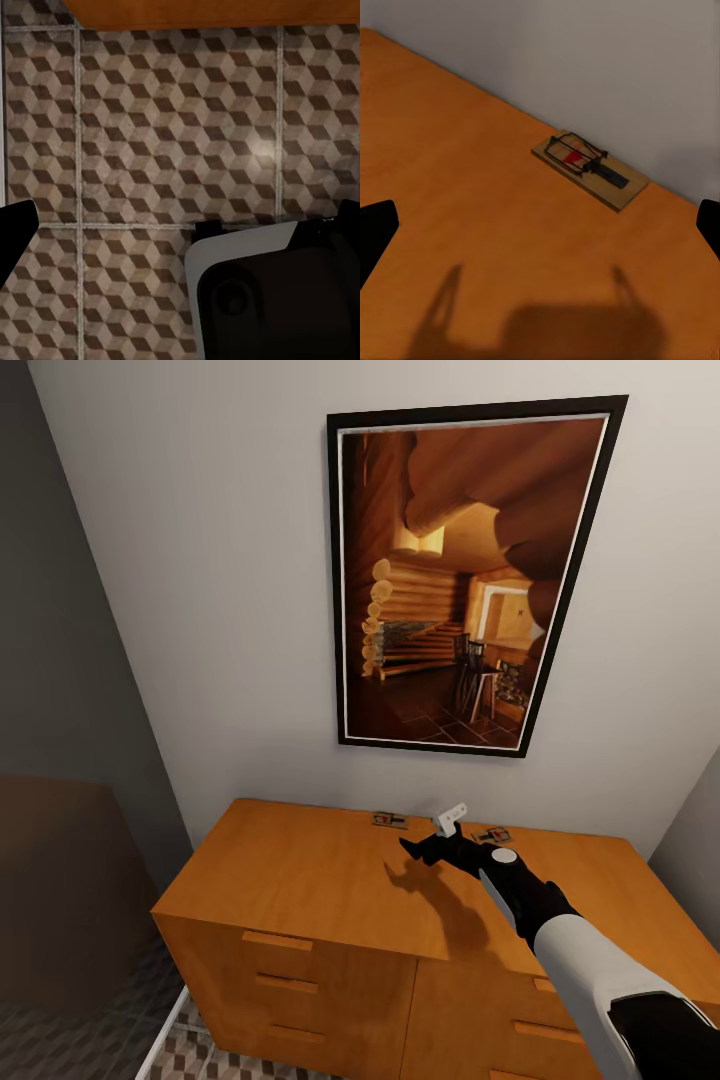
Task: Take the four mousetraps from the cabinet in the bathroom and place them on the bathroom floor. Make sure all four end up on the same floor surface, and ensure that at least two of them are either under or directly next to the same bathroom sink.
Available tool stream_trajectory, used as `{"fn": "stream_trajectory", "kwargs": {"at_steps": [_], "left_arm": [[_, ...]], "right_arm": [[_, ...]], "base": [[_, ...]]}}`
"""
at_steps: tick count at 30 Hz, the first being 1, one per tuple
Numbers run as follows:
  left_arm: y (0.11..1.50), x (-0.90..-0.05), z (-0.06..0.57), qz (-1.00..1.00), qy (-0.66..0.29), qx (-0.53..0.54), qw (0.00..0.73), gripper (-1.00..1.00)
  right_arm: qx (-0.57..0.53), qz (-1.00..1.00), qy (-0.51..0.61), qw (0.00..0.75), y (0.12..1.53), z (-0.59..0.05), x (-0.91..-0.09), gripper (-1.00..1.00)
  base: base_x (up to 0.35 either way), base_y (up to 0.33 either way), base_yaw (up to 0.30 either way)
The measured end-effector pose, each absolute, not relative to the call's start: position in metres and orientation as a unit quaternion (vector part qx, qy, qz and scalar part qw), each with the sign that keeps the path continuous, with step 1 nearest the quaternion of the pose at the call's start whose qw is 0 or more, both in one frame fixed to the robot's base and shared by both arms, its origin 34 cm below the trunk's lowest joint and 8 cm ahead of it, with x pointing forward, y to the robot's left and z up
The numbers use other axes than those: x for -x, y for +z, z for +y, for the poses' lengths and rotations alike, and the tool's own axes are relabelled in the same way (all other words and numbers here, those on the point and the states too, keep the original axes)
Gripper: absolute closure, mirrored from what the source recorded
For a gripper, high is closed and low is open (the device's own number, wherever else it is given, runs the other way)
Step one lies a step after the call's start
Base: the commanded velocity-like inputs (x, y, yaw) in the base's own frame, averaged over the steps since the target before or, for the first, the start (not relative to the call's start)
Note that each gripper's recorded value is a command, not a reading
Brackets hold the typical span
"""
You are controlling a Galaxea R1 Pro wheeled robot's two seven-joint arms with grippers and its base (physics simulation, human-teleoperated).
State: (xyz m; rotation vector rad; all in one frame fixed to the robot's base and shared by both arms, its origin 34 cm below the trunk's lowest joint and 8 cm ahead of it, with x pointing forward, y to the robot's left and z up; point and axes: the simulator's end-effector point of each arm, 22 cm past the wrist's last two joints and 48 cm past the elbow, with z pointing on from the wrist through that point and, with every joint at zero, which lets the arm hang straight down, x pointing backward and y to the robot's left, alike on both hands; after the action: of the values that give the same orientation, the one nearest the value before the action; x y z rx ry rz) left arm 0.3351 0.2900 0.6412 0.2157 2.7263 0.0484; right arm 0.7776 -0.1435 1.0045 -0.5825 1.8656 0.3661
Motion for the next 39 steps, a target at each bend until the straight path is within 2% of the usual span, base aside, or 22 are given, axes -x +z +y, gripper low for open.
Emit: {"fn": "stream_trajectory", "kwargs": {"at_steps": [29,39], "left_arm": [[0.633,-0.321,0.288,0.980,0.014,-0.077,0.183,-1.00],[0.632,-0.320,0.288,0.980,0.014,-0.077,0.182,-1.00]], "right_arm": [[0.246,0.795,0.165,0.529,0.980,-0.145,-0.776,-1.00],[0.206,0.783,0.227,0.541,0.996,-0.136,-0.774,-1.00]], "base": [[0.000,0.000,0.000],[0.000,0.000,0.000]]}}
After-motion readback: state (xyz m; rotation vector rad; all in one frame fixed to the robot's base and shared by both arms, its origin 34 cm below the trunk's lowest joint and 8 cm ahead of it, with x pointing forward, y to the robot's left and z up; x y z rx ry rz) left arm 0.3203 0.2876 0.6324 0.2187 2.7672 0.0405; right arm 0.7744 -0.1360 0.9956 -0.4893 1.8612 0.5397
